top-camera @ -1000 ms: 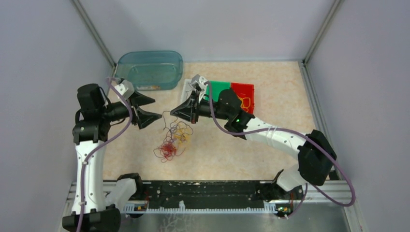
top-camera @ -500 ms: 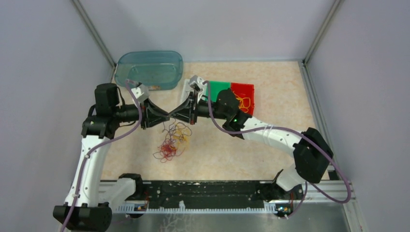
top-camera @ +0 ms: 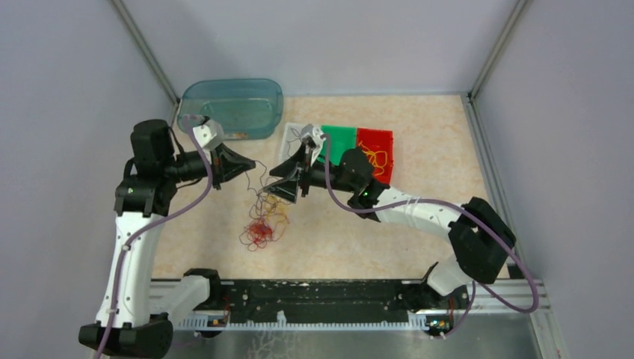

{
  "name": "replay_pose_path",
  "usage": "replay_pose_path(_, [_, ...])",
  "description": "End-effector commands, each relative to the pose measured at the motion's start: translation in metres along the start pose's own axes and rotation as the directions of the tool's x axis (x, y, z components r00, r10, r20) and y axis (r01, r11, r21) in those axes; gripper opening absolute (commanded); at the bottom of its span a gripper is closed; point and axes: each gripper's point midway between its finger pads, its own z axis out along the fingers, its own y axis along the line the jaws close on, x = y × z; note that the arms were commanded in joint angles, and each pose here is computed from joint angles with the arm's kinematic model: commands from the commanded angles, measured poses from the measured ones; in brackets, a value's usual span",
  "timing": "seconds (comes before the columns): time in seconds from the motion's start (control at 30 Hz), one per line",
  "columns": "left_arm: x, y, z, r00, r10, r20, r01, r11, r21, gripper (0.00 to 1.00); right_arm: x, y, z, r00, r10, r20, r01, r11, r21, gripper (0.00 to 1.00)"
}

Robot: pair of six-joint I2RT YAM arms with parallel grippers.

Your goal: Untangle the cables

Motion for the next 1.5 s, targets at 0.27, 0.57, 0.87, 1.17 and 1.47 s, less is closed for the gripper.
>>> replay_pose_path(0.27, [-0.072, -0.014, -0.017, 0.991, 0.086, 0.099, -0.086, 0.996, -0.009, 0.0, 0.016, -0.002, 0.029, 0.993, -0.105, 0.062, 0.108, 0.993, -0.05, 0.67])
replay_pose_path(0.57, [-0.1, -0.016, -0.024, 0.985, 0.112, 0.133, -0.108, 0.993, -0.035, 0.0, 0.054, -0.01, 0.058, 0.989, -0.144, 0.037, 0.144, 0.989, 0.019, 0.57])
replay_pose_path(0.87, [-0.167, -0.011, -0.049, 0.936, 0.242, 0.254, -0.192, 0.959, -0.207, 0.0, 0.112, -0.04, 0.039, 0.996, -0.085, -0.002, 0.085, 0.987, 0.139, 0.51])
replay_pose_path(1.17, [-0.231, -0.001, -0.085, 0.837, 0.447, 0.315, -0.284, 0.848, -0.448, 0.0, 0.158, -0.05, 0.019, 0.999, -0.024, -0.044, 0.032, 0.979, 0.199, 0.49])
replay_pose_path(1.47, [-0.315, 0.0, -0.14, 0.619, 0.721, 0.311, -0.348, 0.607, -0.714, 0.0, 0.171, -0.054, -0.005, 0.999, -0.003, -0.041, 0.013, 0.967, 0.256, 0.5])
